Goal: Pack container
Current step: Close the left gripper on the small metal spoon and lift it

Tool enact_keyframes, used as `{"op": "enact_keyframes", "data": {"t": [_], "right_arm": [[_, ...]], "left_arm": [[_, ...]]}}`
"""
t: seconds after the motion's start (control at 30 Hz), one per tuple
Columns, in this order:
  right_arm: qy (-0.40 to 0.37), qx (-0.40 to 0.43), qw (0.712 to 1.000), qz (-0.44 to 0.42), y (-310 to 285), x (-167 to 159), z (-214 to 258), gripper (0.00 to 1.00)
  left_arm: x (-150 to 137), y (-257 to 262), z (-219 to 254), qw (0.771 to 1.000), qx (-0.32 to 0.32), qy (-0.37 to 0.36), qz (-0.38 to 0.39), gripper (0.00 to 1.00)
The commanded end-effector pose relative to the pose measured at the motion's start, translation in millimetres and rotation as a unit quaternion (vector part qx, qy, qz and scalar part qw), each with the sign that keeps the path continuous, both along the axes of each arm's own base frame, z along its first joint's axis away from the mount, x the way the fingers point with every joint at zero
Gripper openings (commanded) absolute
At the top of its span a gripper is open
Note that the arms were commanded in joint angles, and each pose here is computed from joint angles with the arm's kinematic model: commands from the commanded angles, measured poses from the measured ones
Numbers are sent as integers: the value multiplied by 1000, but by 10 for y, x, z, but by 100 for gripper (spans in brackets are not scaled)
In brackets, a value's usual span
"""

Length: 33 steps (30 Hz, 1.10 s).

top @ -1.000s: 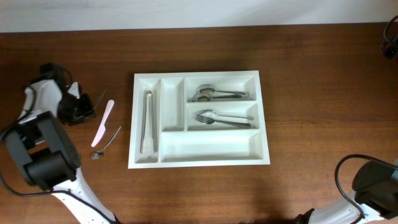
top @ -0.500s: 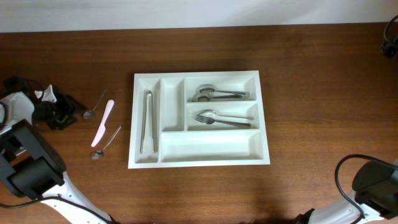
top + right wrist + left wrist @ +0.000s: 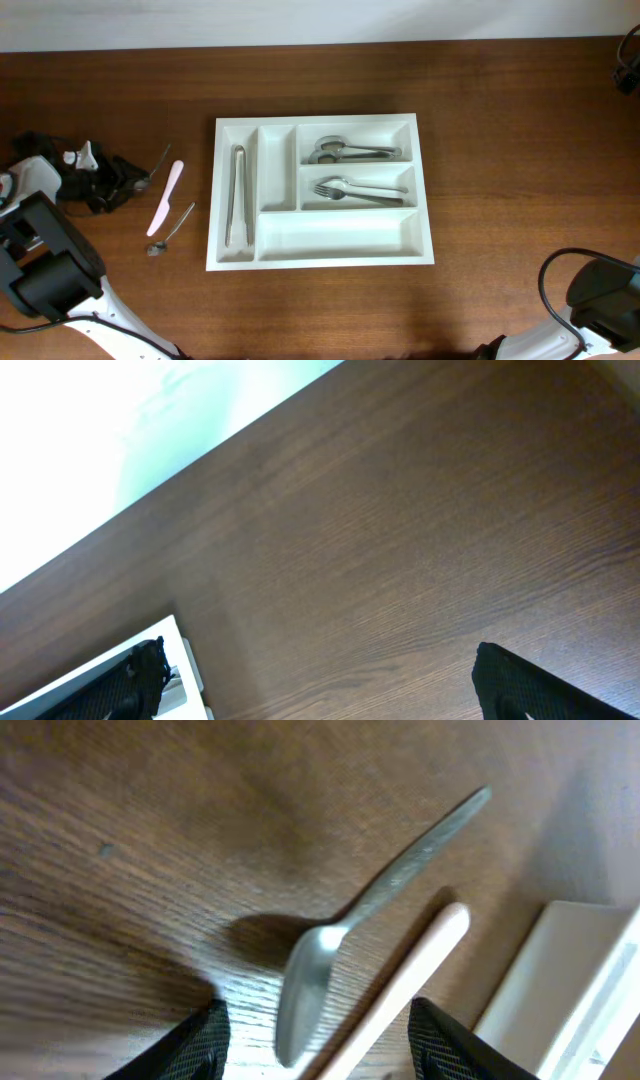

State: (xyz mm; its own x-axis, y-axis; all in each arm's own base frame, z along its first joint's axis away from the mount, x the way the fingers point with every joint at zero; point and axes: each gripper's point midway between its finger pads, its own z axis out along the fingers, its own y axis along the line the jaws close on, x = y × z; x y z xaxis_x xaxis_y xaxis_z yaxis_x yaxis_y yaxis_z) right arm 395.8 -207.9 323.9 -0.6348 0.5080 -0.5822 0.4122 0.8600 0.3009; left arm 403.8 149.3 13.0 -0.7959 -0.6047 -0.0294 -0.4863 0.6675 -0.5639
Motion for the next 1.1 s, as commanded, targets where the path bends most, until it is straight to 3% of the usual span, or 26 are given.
{"op": "enact_keyframes", "data": {"t": [0.0, 0.33, 0.7, 1.07], "right_arm": [[-1, 9, 1000, 0, 9, 5, -16, 99], [-1, 8, 1000, 0, 9, 5, -17, 99], [-1, 8, 1000, 0, 9, 6, -16, 99], [-1, 8, 1000, 0, 9, 6, -16, 99]], "left_arm": [[-100, -43, -144, 1000, -19, 17, 15, 59], [-128, 0, -197, 1000, -5, 24, 17, 38], [-63, 41, -192, 1000, 5, 9, 17, 2], [-5, -38, -99, 1000, -14, -21, -2, 2]]}}
